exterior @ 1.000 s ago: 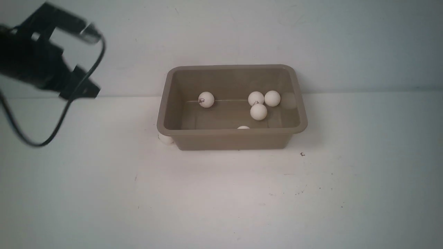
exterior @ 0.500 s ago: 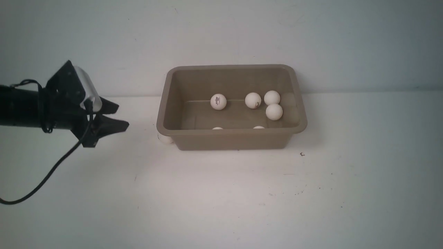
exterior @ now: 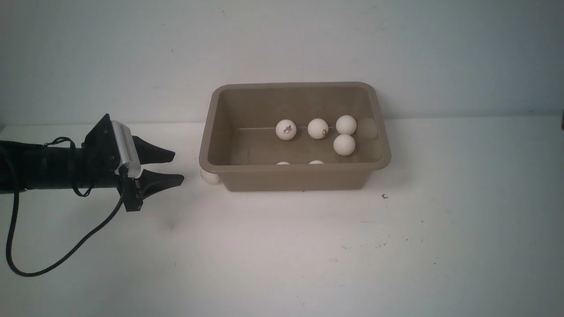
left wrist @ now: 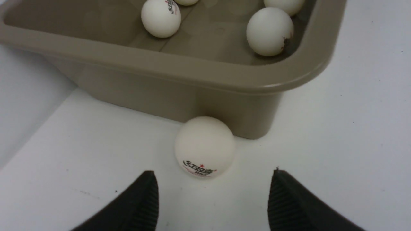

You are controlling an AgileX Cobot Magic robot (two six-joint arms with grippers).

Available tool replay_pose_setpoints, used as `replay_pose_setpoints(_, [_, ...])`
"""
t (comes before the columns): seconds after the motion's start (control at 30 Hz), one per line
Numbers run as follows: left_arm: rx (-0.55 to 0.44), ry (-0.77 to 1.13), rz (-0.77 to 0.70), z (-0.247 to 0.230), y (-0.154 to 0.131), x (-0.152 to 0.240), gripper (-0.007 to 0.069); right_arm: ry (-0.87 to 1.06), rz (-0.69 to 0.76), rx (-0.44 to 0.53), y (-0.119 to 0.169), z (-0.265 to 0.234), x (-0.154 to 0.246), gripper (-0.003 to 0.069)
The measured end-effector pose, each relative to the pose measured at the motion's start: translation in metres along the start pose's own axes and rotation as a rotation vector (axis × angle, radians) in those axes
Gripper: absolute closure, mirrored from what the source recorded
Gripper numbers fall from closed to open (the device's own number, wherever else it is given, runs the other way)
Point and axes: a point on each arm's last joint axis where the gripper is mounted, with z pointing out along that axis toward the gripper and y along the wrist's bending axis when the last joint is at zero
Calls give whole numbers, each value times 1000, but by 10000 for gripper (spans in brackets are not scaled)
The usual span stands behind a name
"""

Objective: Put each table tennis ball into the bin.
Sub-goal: Use the left arm to clamp the table tennis ball closest to it

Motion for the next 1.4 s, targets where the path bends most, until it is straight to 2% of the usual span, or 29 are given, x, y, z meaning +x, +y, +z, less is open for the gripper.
replay_pose_setpoints(0.23, [-7, -26, 26, 9, 7, -9, 210, 0, 0, 0, 0, 0, 0, 676])
replay_pose_setpoints(0.57, [63, -5, 11, 37, 10, -19, 210, 0, 0, 0, 0, 0, 0, 676])
replay_pose_setpoints(1.17, [84, 33, -48, 46, 7, 0, 210, 0, 0, -1, 0, 0, 0, 676])
replay_pose_setpoints(1.4, [53, 2, -59, 47, 10, -1, 210, -1, 4, -1, 0, 0, 0, 676])
